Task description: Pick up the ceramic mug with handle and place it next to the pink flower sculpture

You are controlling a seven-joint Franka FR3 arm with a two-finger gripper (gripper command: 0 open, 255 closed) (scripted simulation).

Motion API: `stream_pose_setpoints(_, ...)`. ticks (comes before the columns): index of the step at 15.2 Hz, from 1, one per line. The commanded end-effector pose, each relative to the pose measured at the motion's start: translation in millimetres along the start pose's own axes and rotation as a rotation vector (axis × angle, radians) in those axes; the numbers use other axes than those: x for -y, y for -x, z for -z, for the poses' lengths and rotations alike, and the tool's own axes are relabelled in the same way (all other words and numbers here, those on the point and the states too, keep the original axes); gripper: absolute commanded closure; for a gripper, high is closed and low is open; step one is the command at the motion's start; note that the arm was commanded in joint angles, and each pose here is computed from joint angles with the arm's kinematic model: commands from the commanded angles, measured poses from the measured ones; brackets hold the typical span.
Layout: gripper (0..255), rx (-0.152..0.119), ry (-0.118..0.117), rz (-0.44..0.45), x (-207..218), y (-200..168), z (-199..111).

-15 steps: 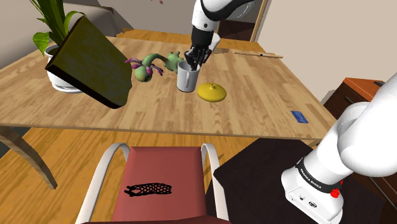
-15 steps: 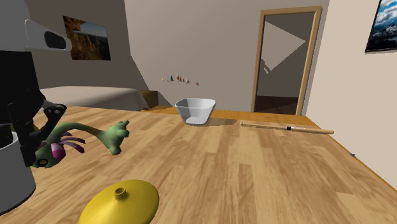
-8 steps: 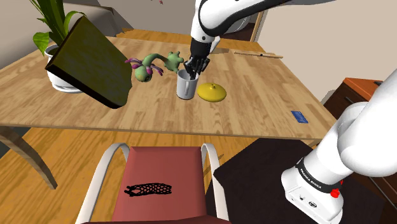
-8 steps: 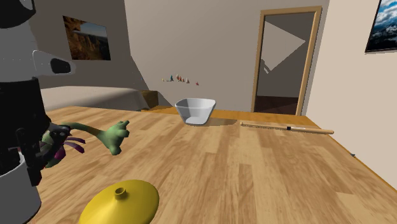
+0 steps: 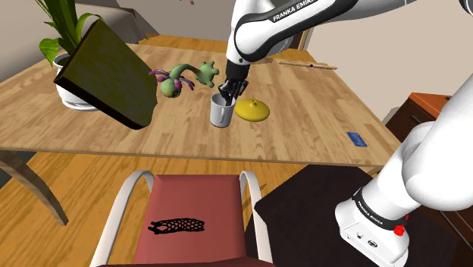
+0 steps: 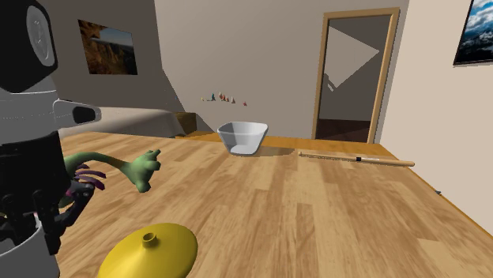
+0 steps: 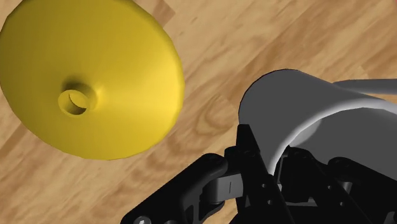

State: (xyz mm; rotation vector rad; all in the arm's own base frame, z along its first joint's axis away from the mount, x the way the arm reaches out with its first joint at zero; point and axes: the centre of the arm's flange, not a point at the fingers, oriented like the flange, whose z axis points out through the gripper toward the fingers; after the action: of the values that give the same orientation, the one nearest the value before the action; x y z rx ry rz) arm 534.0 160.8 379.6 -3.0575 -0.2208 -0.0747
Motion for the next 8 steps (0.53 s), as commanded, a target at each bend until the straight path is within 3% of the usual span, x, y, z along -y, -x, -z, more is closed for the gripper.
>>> stream_pose_setpoints(1,255,-0.001,0.000,0.000,-0.8,1.0,-10.0)
stream_pose_setpoints(8,255,-0.001,0.000,0.000,-1.4,1.5,-18.7)
